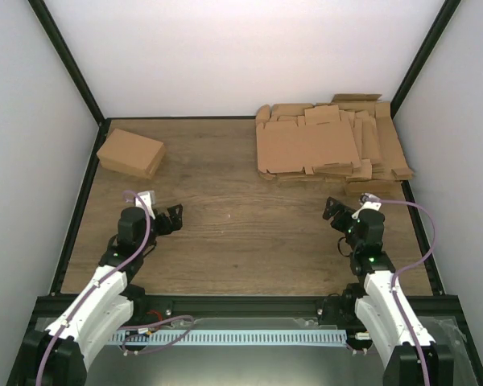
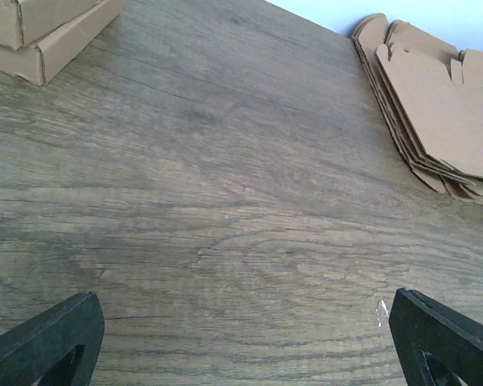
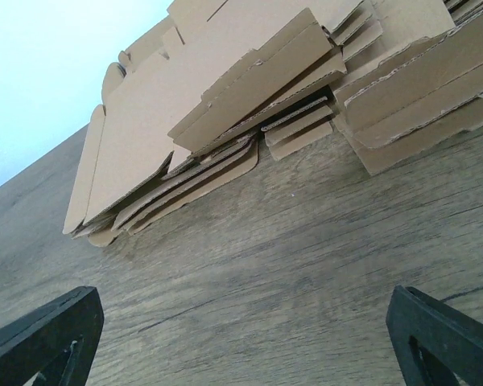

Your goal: Fold the paper box

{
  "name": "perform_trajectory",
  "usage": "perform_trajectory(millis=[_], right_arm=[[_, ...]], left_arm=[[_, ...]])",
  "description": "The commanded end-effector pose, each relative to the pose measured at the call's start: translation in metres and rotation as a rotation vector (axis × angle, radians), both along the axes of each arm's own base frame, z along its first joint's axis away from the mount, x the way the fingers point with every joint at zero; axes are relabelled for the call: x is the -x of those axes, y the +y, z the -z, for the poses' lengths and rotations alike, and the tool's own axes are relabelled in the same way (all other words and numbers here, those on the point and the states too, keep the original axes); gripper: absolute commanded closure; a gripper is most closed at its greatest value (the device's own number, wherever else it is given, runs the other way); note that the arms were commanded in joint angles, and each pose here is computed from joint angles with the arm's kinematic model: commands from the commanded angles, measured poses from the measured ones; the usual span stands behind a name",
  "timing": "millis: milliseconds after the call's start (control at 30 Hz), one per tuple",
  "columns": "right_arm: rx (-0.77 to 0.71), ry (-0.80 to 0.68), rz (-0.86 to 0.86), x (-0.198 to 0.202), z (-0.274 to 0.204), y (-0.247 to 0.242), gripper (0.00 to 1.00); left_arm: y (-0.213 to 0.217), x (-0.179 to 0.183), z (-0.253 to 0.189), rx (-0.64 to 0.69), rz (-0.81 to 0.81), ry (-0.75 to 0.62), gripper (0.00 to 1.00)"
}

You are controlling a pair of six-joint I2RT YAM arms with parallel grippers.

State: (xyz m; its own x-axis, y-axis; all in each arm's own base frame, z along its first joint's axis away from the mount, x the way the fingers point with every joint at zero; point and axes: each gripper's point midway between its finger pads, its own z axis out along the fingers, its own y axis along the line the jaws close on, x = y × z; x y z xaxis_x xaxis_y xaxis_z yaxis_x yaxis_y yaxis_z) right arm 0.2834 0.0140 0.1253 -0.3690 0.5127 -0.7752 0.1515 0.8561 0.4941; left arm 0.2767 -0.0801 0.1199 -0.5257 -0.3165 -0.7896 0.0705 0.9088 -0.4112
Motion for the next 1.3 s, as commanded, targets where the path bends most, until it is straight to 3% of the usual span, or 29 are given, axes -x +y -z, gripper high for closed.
perform_trajectory(millis=[0,300,467,667,733,867,1067,1267], right_arm=[[-0.016,-0.014,-0.001,-0.002,-0.005,0.002,0.00],[-0.075,0.027,-0.024,-0.004,0.004,0.010,0.00],[-0.091,0.018,-0.137,-0.013,-0.015,0.028,0.00],[-0.057,0.034,-0.151,-0.042,-0.044,0.029,0.00],[-0.042,0.060,-0.120,-0.056,-0.052,0.024,0.00],[-0.056,0.177,0.116,-0.080,-0.060,-0.010,0.02],[-0.175,0.348,0.261,-0.113,-0.057,-0.017,0.19],[-0.206,0.396,0.321,-0.145,-0.047,-0.027,0.37]], left_arm=[[0.000,0.000,-0.002,0.004,-0.003,-0.017,0.00],[-0.005,0.002,-0.013,0.008,0.031,-0.041,0.00],[0.009,0.002,-0.011,-0.001,-0.057,-0.020,0.00],[-0.012,-0.007,-0.023,0.096,0.015,0.010,0.00],[-0.015,-0.013,-0.023,0.096,0.015,0.043,0.00],[-0.010,-0.025,-0.042,0.099,-0.045,0.108,0.00],[-0.006,-0.040,-0.081,0.164,-0.103,0.159,0.00],[0.011,-0.051,-0.082,0.196,-0.117,0.192,0.00]])
